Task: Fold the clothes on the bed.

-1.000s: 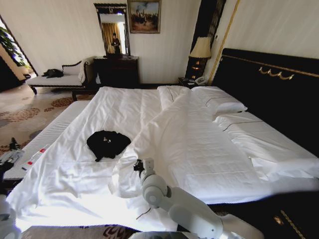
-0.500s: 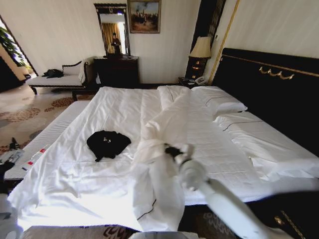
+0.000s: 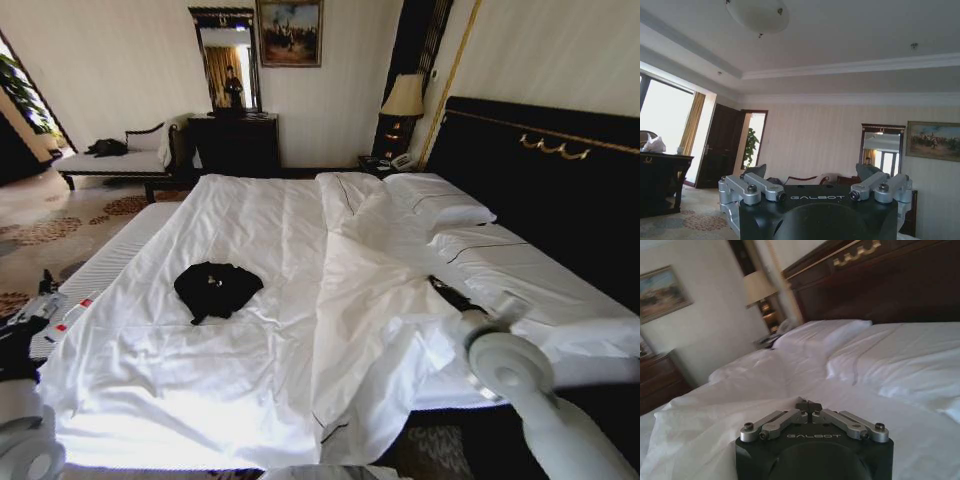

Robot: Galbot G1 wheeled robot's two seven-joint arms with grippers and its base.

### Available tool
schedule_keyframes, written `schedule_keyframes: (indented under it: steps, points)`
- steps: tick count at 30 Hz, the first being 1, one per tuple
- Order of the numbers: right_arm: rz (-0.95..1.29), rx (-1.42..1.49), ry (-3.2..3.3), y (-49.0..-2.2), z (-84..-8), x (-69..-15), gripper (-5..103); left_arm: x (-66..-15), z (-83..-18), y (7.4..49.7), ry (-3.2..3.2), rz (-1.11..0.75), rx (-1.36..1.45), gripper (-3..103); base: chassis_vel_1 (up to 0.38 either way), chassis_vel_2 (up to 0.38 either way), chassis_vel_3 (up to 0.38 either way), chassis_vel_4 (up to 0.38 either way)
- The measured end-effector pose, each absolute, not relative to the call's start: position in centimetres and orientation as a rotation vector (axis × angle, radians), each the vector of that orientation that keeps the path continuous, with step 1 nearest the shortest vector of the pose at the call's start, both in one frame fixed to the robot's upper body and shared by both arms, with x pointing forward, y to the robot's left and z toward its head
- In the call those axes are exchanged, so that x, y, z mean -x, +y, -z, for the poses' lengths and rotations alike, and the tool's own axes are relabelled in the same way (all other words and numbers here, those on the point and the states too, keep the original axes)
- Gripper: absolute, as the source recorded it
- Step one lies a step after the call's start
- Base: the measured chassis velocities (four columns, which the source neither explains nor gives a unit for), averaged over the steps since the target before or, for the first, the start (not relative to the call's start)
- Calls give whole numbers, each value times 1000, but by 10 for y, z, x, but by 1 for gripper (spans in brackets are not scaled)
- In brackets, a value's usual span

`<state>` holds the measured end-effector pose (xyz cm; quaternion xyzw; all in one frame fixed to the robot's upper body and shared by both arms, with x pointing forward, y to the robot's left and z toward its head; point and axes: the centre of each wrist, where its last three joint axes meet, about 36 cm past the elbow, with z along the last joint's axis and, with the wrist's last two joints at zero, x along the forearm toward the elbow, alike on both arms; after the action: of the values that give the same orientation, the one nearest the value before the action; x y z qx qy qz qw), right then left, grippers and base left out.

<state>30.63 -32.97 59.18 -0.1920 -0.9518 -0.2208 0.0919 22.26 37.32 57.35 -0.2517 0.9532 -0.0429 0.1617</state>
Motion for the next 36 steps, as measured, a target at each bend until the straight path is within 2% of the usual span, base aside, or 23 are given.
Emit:
schedule_keyframes:
  steps: [7,9,13,24,30,36]
  points:
    - [703,810,-2754,-360,-588,-281,0,-231,-571,366,2730,154,667,100,0,0,0,0]
    - [713,952,-2684,-379,-572,-273,0,-238,-569,363,2739,168,635,100,0,0,0,0]
    - [735,1054,-2600,-393,-556,-264,0,-244,-568,362,2743,177,610,100,0,0,0,0]
    - [950,1431,-2271,-424,-457,-222,0,-276,-562,377,2768,191,522,100,0,0,0,0]
    - [889,1562,-2221,-440,-390,-219,0,-296,-559,388,2781,189,483,100,0,0,0,0]
    - [866,1654,-2194,-459,-365,-208,0,-310,-560,401,2782,189,469,100,0,0,0,0]
